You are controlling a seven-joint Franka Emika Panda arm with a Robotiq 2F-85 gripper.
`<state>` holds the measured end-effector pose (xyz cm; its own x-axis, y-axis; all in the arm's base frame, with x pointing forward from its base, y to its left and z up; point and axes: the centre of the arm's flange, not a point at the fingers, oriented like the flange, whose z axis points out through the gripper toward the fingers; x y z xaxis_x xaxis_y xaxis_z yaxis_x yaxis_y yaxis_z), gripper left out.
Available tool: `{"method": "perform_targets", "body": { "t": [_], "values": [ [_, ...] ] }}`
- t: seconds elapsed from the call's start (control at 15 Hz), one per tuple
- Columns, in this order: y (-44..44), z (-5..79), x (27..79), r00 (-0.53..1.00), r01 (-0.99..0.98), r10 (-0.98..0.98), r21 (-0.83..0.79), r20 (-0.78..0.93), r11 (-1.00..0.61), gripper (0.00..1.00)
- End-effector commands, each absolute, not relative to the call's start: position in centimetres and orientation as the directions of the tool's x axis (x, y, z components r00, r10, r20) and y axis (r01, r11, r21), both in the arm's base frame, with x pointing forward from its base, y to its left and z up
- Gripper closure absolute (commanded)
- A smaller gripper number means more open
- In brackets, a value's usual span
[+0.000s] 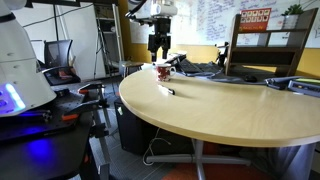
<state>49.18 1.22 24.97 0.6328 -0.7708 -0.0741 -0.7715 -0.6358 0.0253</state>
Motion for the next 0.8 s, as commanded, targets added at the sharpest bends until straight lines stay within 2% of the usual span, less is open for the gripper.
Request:
{"method": "perform_targets", "body": {
  "t": [0.0, 0.33, 0.53, 0.73],
  "values": [
    [1.6, 20.7, 51.3, 0.474, -0.878, -0.87, -0.002, -0.135, -0.478, 0.0],
    [-0.2, 15.6, 53.4, 0.271, -0.962, -0.943, -0.093, -0.194, -0.258, 0.0],
    [-1.0, 14.4, 54.7, 0.287, -0.956, -0.943, -0.118, -0.167, -0.27, 0.0],
    [-1.4, 14.1, 55.2, 0.357, -0.933, -0.924, -0.098, -0.133, -0.347, 0.0]
  ]
}}
